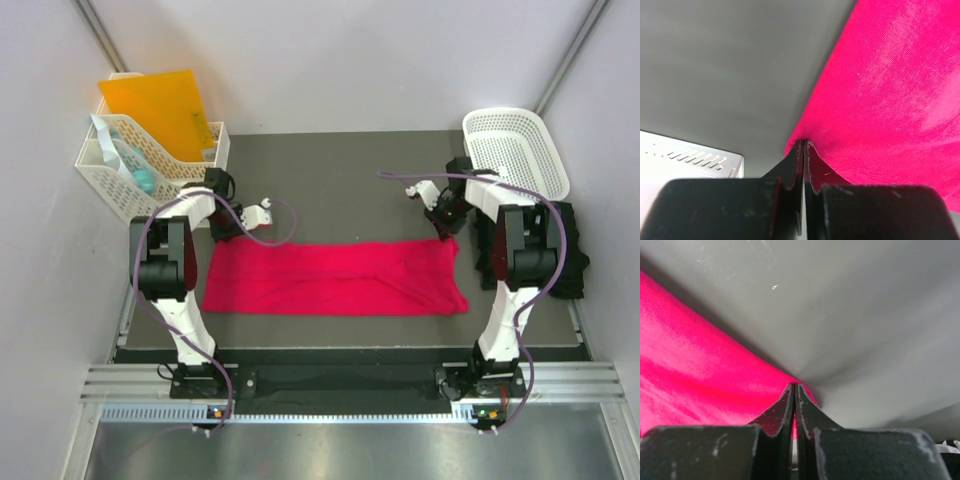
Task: Fold and stack the t-shirts
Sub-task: Fold the tshirt
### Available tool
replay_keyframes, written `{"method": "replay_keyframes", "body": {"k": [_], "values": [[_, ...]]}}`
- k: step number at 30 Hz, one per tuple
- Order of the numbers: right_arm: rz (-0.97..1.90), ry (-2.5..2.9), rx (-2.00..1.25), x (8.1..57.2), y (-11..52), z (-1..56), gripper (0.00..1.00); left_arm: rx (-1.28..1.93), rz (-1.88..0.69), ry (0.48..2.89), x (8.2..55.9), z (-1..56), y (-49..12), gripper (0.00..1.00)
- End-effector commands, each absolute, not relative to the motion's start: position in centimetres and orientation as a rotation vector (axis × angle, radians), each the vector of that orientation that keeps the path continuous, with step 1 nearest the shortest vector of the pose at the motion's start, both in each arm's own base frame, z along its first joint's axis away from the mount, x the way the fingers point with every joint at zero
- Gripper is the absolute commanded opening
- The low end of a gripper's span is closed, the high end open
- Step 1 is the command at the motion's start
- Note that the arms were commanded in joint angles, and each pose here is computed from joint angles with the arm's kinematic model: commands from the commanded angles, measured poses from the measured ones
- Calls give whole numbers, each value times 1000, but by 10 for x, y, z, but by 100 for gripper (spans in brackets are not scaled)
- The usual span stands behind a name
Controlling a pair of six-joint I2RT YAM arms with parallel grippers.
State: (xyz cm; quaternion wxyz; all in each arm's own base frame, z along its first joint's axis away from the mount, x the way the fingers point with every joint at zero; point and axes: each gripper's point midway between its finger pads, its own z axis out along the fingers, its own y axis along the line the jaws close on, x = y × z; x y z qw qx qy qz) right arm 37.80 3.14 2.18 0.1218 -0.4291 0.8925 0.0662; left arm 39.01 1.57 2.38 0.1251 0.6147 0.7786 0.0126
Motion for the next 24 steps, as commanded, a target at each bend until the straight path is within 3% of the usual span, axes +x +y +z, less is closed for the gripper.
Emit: {"method": "replay_keyframes", "body": {"k": [1,24], "values": [[35,2613,-1217,390,8,14,0,1780,127,2304,393,11,29,0],[-203,2621,-1234,373,-34,12,0,1807,303,2414,372,0,57,0]]}}
